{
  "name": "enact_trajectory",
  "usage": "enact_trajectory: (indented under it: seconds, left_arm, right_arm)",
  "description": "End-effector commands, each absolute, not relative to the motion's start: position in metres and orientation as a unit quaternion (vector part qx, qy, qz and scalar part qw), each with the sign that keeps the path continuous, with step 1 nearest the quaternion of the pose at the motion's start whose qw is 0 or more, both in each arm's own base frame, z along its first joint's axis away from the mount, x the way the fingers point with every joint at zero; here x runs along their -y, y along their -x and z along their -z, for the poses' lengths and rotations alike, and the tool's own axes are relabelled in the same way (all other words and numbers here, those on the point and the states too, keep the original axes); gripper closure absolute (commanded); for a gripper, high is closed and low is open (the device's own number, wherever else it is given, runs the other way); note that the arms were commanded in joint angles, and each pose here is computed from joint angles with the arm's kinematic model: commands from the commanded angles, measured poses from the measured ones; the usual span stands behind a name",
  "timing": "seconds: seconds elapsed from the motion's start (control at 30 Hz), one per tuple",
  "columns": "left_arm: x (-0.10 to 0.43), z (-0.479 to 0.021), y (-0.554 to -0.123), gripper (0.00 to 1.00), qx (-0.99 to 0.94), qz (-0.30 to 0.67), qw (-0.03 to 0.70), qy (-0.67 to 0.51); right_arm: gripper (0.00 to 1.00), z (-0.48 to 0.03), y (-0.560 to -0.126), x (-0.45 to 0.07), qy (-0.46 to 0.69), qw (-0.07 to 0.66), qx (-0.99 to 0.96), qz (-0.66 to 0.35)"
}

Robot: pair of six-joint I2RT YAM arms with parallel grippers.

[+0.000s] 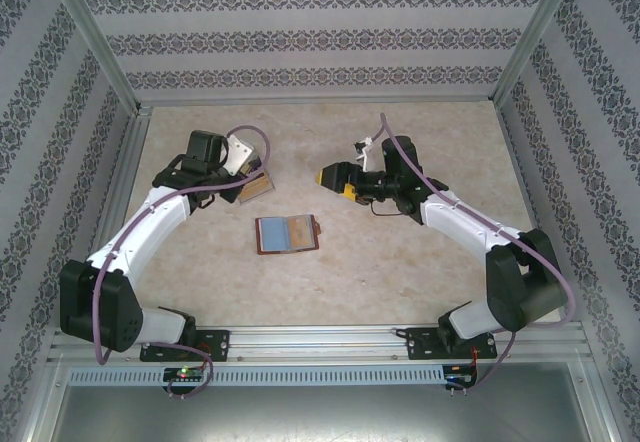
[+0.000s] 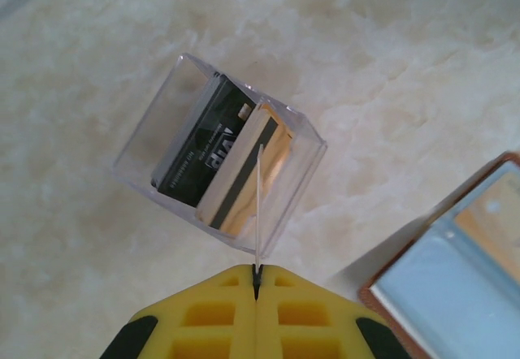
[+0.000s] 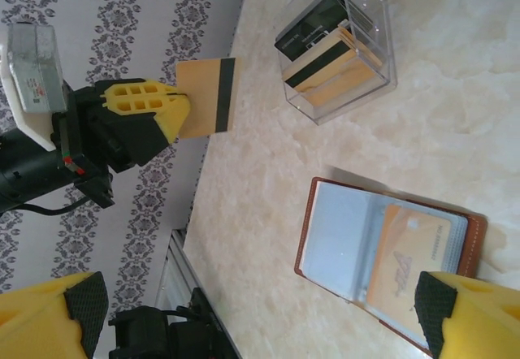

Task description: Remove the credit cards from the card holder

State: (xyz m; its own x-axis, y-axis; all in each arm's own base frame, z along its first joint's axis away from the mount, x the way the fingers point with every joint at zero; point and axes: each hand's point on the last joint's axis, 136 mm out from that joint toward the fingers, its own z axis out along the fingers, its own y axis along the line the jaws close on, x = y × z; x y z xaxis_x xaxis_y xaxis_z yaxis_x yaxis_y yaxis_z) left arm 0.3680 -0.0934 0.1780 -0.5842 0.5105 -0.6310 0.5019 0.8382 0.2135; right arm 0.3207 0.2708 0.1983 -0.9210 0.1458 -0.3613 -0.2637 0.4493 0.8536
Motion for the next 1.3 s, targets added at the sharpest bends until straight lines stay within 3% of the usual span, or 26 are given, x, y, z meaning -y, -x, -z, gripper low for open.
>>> enact_trajectory:
  seconds: [0.0, 0.2, 0.6, 1.27]
  left_arm:
    - [0.096, -0.186, -0.386, 1.00, -0.840, -0.065, 0.379, -0.384]
    - [0.099, -0.179, -0.404, 1.00, -0.813, -0.099, 0.377, -0.434]
    - [0.119, -0.156, -0.430, 1.00, -0.805, -0.079, 0.359, -0.466]
    - [0.118, -0.110, -0.417, 1.00, -0.815, -0.062, 0.306, -0.488]
  right_arm:
    - [0.02, -0.205, -0.321, -0.263, 0.042, 0.218, -0.826, -0.518]
    - [0.02, -0.203, -0.320, -0.261, 0.038, 0.213, -0.827, -0.519]
    - [0.02, -0.198, -0.323, -0.258, 0.023, 0.206, -0.831, -0.516]
    - [0.02, -0.183, -0.330, -0.251, 0.007, 0.196, -0.837, -0.511]
